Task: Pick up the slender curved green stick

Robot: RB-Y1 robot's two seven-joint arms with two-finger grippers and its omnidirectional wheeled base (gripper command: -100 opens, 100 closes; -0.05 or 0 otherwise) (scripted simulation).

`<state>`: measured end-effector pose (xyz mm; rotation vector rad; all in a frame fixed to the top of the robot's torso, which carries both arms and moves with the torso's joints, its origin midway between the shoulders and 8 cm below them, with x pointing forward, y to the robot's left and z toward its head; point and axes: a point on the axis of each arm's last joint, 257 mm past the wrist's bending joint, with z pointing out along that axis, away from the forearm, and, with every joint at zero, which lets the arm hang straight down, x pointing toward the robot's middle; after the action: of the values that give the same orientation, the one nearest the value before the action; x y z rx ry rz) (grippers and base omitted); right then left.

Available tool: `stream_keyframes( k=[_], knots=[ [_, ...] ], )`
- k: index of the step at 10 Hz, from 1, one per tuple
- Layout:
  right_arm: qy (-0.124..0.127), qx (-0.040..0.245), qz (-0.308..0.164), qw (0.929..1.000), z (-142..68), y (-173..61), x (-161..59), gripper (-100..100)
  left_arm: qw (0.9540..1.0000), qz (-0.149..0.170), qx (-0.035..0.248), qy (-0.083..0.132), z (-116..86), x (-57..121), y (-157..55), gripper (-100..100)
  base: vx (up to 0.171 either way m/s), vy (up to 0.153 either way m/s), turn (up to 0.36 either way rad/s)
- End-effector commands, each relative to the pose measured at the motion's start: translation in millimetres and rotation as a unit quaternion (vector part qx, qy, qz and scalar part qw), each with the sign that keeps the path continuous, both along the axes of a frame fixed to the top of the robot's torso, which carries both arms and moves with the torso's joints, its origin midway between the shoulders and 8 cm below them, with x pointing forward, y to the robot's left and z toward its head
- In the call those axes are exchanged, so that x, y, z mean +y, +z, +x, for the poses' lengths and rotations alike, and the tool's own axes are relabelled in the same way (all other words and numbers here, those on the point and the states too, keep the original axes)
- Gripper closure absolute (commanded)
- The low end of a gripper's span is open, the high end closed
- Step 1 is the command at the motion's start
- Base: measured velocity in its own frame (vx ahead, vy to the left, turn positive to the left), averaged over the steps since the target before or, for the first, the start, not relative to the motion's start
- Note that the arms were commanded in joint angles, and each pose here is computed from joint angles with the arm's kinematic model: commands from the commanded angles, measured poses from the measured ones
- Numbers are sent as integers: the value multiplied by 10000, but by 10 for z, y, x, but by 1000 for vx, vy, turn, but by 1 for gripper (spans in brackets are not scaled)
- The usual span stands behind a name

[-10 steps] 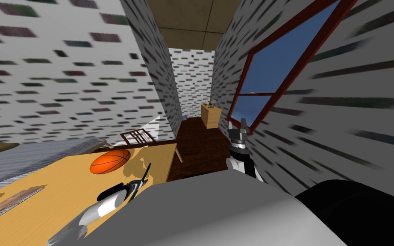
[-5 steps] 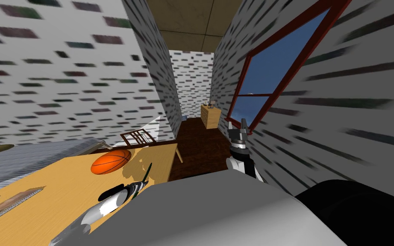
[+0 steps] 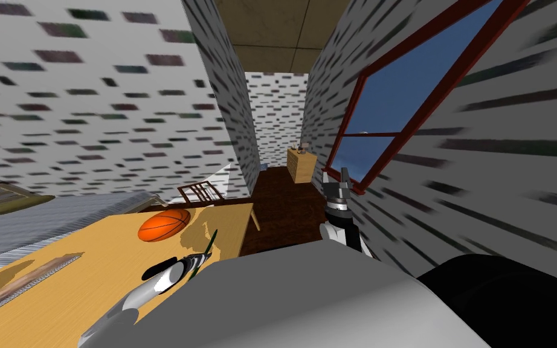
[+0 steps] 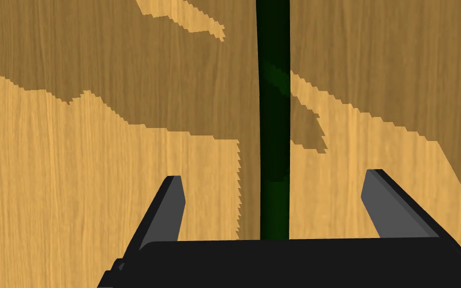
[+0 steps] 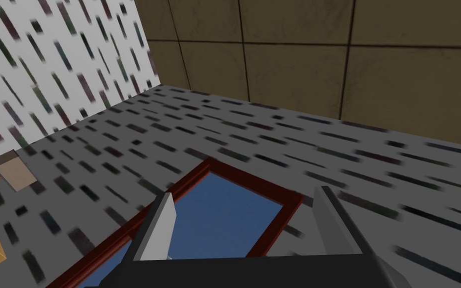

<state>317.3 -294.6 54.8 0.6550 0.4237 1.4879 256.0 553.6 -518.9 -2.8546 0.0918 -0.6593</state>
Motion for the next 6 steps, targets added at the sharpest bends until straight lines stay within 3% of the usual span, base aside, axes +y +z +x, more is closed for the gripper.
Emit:
stream_keyframes(
  k=[1,2,5,6],
  knots=[
    [0,0,0,10000,0,0,0,0,9999,113,-25,-123,42,46,51,-100,35,-2,-21],
    [0,0,0,10000,0,0,0,0,9999,-35,35,-145,73,-117,-29,-100,69,5,188],
    [0,0,0,10000,0,0,0,0,9994,160,-42,-287,123,11,64,-100,35,-3,39],
    [0,0,0,10000,0,0,0,0,9996,7,-1,-295,150,-139,-7,-100,45,11,192]
  ],
)
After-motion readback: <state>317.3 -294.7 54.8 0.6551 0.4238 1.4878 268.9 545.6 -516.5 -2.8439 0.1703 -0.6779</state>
